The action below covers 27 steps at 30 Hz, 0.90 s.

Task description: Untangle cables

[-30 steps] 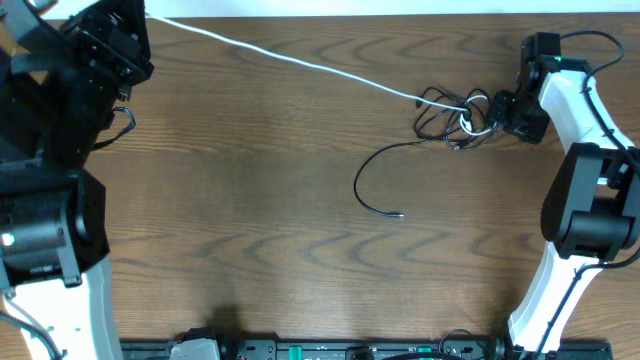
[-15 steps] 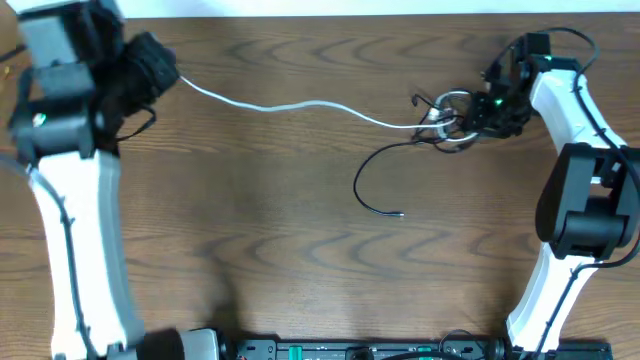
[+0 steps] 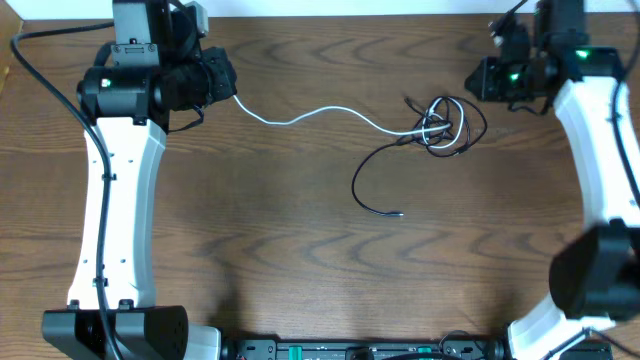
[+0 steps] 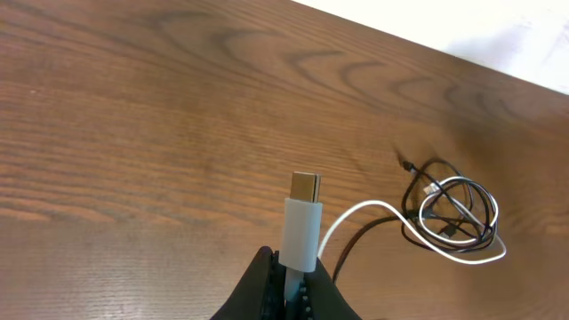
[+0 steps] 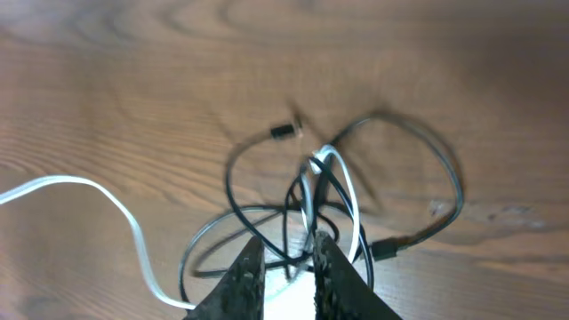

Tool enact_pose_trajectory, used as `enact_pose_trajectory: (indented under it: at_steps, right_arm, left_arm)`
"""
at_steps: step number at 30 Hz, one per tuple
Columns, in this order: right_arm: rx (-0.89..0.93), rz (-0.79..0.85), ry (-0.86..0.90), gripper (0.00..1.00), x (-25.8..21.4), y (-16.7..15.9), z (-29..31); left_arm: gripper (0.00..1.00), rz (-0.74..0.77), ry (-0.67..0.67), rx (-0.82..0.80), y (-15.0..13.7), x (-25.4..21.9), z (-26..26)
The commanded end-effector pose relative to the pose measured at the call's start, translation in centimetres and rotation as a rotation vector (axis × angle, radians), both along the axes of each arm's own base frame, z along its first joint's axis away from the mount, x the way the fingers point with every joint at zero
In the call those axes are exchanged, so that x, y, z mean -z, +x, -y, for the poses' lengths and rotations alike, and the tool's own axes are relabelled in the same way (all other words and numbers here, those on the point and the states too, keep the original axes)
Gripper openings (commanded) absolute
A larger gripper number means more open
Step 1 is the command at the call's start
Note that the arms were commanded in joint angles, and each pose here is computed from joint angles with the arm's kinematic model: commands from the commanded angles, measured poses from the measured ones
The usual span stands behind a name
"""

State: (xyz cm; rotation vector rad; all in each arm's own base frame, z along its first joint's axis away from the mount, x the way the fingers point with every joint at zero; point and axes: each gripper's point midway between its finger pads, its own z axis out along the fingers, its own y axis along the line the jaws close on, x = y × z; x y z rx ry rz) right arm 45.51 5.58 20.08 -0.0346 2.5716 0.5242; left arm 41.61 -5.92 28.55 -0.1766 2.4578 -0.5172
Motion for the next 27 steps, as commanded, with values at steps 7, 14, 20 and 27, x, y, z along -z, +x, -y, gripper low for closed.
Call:
enact_pose_trajectory:
  at_steps: [7,14,20,27]
  right_arm:
    - [-0.027,-0.041,-0.020,0.32,0.0,-1.5,-2.1]
    - [-0.116,-0.107,-0.165,0.52,2.0,-3.4,-2.4]
    - [0.000,-0.139,-0.211,0.56,2.5,-3.1,-0.7]
    - [0.116,-0.230,-0.282,0.56,4.9,-3.3,1.1]
  left_arm:
    - [0.12,-0.023,0.044,0.077,-0.4,1.6,2.2]
    - [0.25,-0.009,0.046,0.074,0.1,1.6,2.2]
    - [0.49,-0.029,0.046,0.075,0.1,2.1,2.2]
    - [0.49,-0.030,0.040,0.081,0.0,2.2,2.4]
